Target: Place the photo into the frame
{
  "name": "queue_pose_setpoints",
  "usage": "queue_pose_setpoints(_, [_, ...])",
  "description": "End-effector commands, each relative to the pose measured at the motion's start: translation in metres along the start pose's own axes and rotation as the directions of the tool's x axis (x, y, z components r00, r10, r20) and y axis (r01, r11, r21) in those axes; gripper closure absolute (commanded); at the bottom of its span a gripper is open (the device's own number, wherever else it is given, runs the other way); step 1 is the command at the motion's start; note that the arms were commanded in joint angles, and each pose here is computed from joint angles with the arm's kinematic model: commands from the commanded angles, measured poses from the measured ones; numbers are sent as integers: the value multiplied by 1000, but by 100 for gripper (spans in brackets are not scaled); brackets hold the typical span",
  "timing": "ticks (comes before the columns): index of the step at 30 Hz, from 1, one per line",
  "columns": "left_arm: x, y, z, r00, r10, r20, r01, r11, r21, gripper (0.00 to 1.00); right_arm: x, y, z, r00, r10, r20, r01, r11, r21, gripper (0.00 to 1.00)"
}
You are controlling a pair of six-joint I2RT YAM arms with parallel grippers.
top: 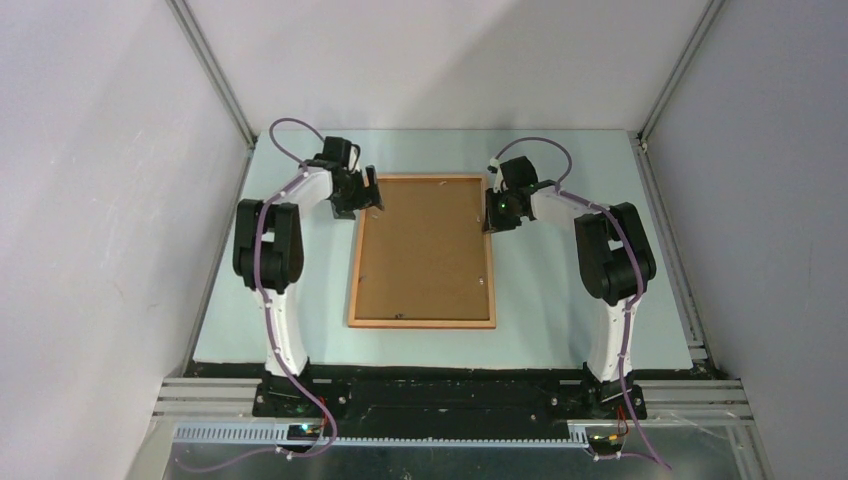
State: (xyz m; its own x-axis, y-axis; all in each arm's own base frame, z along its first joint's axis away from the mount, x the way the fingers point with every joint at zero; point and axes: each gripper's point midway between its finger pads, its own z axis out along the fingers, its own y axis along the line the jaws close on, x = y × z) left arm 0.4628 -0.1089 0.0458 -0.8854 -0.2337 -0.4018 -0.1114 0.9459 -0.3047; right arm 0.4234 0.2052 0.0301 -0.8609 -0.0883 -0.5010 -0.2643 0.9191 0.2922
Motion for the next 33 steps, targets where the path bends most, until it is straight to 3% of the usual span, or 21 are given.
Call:
queue_pose_setpoints(1, [-13,3,10,999,-26,28,28,998,-64,18,-19,15,-17,997,-37,65,41,997,-67,100])
queue_pose_setpoints(11, [-16,8,25,1000,-4,28,7,995,-100,33,-11,15,-8,999,-10,36,14,996,-91,100])
queue_pose_setpoints(33, [20,19,13,996,86,-17,-88,980,-176,38,-14,11,-9,999,29,39,-24,994,-111,100])
